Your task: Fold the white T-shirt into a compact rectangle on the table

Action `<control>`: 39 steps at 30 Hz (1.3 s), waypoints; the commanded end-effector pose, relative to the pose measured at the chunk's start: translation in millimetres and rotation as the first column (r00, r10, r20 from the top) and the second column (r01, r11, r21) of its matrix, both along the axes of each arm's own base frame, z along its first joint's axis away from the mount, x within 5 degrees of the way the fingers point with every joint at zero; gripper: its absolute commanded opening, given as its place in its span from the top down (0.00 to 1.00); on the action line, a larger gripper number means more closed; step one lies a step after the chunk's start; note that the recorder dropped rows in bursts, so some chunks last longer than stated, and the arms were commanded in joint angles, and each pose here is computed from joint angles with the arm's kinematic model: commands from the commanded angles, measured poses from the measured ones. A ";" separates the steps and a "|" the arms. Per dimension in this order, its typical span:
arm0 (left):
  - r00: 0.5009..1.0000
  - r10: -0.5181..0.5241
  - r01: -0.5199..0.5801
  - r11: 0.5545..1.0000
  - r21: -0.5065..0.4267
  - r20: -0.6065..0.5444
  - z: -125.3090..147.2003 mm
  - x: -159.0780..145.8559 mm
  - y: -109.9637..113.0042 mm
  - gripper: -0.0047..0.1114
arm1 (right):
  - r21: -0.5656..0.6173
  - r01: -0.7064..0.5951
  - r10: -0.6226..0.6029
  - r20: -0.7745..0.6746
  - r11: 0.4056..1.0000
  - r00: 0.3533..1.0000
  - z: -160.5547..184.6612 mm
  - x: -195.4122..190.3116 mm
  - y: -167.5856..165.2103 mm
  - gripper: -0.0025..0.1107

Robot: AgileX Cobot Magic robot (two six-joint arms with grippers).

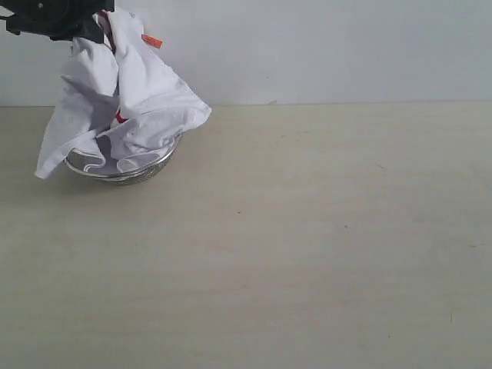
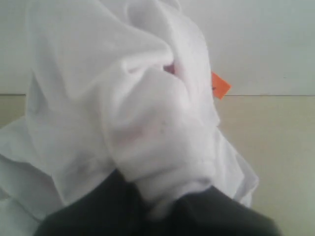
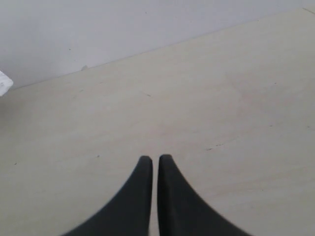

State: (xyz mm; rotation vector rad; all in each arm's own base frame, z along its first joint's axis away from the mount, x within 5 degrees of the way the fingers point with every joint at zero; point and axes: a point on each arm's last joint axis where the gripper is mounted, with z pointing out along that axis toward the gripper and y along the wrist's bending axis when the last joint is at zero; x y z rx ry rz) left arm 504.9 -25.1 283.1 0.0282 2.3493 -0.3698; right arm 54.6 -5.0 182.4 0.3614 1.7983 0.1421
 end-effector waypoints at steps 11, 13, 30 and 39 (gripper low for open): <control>0.971 -0.093 0.108 0.992 -0.059 0.219 117.7 -57.6 -13.9 0.92 | -0.006 0.000 0.000 0.012 1.000 1.000 0.9 -0.2 -0.1 0.98; 0.969 -0.094 0.112 0.991 -0.068 0.227 123.2 -61.5 -14.5 0.92 | -0.006 0.000 0.000 0.012 1.000 1.000 0.9 -0.2 -0.1 0.98; 0.947 -0.105 0.129 0.990 -0.060 0.303 166.8 -95.7 -15.1 0.92 | -0.549 0.092 0.170 0.408 0.830 0.897 46.6 0.0 3.9 0.98; 0.923 -0.114 0.149 0.986 -0.068 0.367 195.3 -120.6 -16.7 0.92 | 0.071 -0.106 0.018 0.742 0.992 0.670 78.0 -12.2 4.8 0.98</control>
